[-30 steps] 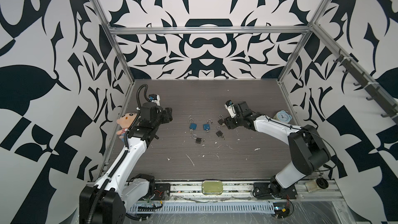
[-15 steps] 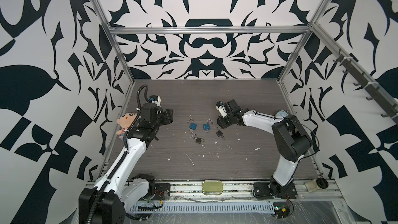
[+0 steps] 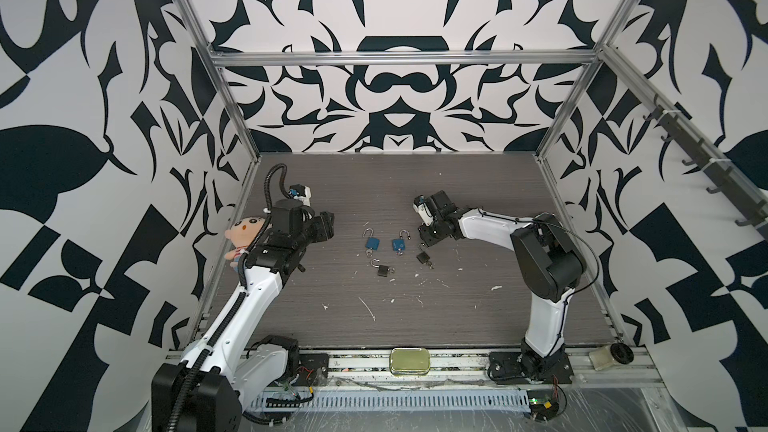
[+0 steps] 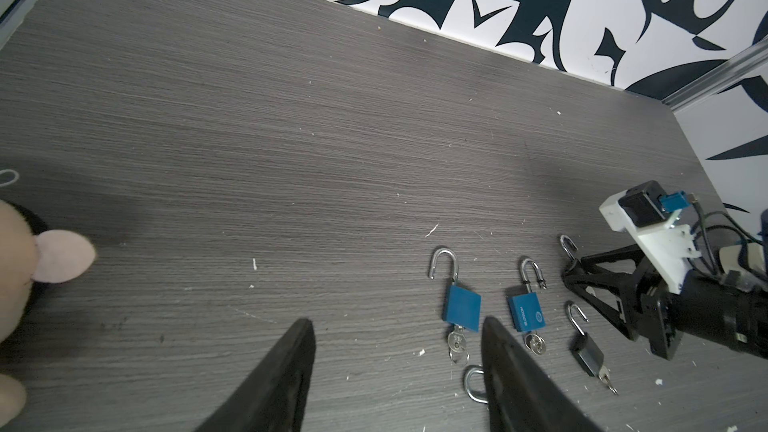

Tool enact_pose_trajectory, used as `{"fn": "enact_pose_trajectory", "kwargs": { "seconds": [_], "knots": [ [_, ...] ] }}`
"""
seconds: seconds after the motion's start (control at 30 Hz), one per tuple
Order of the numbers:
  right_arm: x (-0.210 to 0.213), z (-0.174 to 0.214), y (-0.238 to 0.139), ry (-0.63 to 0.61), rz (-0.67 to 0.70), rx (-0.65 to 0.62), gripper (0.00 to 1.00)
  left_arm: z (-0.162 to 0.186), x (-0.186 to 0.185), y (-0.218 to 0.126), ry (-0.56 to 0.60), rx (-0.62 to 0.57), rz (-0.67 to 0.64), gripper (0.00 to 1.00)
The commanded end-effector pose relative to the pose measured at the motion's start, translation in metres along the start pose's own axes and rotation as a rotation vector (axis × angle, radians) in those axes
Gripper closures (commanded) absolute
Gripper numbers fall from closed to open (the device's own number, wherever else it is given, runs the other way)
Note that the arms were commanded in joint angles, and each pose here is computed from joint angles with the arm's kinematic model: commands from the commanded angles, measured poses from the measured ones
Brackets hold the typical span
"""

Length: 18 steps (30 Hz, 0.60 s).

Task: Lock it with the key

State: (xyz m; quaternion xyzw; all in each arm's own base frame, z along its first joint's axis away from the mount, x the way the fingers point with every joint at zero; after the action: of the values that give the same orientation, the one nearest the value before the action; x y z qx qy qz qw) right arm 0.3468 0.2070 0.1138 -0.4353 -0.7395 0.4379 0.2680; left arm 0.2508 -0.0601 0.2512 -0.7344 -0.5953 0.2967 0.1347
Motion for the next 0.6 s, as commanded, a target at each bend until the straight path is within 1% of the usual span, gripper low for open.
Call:
{"fn": "enact_pose_trajectory", "kwargs": {
  "seconds": [0.0, 0.17, 0.23, 0.33, 0.43, 0.47, 0.57],
  "knots": [
    [0.001, -0.009, -0.006, -0.016, 0.016, -0.016, 0.54, 0.005, 0.001, -0.001, 0.009, 0.019, -0.004, 0.34],
    [0.002, -0.008, -0.003, -0.018, 0.021, -0.005, 0.54, 0.004, 0.001, -0.001, 0.015, 0.02, -0.011, 0.34],
    [0.003, -0.007, -0.002, -0.021, 0.023, -0.001, 0.58, 0.004, 0.001, -0.002, 0.017, 0.02, -0.013, 0.34],
    [0.004, -0.007, -0.003, -0.025, 0.026, 0.002, 0.75, 0.005, 0.001, -0.002, 0.019, 0.022, -0.013, 0.34],
    [0.006, -0.008, -0.006, -0.028, 0.031, -0.002, 0.96, 0.005, 0.001, -0.004, 0.018, 0.022, -0.013, 0.35],
    [0.007, -0.008, -0.008, -0.034, 0.031, -0.005, 1.0, 0.004, 0.001, -0.005, 0.018, 0.021, -0.014, 0.35],
    [0.012, -0.012, -0.018, -0.047, 0.024, -0.031, 1.0, 0.003, 0.0, -0.007, 0.016, 0.028, -0.012, 0.37]
  ]
}}
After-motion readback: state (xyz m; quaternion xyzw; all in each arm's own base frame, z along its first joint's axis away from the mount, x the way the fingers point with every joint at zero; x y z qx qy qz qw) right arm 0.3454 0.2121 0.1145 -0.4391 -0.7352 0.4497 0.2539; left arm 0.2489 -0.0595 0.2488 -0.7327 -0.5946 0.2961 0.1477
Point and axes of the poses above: each gripper's point midway between its finger pads, its own y axis out along the fingers, its own x axis along the line the jaws close on, z = x × y, the point moved 10 cm from there along -y, back along the fingers, and after that the axes turned 3 degrees about y, right-handed, at the moved point
